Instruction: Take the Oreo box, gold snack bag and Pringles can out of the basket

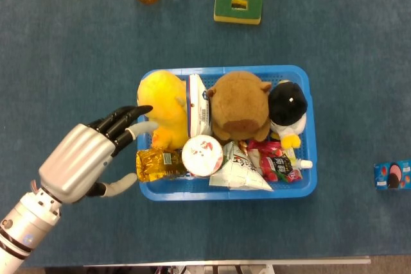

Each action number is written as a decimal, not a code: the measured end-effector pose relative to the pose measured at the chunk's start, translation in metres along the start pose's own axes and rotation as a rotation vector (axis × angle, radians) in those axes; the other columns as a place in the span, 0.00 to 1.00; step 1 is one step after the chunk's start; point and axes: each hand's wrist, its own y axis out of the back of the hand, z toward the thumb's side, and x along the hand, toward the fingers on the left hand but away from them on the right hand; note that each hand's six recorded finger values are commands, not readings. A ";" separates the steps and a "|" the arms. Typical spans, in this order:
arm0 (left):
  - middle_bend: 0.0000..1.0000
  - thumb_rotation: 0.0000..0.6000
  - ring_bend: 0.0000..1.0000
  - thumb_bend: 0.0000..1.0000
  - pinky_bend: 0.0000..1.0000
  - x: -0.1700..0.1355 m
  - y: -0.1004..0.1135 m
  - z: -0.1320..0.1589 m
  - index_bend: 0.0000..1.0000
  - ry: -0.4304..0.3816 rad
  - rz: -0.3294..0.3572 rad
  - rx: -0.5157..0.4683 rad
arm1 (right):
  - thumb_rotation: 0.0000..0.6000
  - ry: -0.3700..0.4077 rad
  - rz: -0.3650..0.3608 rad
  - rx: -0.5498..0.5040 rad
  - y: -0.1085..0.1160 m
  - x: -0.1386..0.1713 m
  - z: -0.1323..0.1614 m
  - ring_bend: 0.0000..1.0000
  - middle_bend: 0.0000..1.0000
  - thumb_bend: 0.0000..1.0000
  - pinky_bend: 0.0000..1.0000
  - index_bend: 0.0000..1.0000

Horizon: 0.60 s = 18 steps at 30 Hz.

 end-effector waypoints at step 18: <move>0.00 1.00 0.05 0.20 0.35 0.005 -0.027 0.007 0.11 0.026 -0.046 -0.055 | 1.00 -0.020 -0.005 -0.028 0.002 0.010 -0.018 0.24 0.24 0.00 0.55 0.07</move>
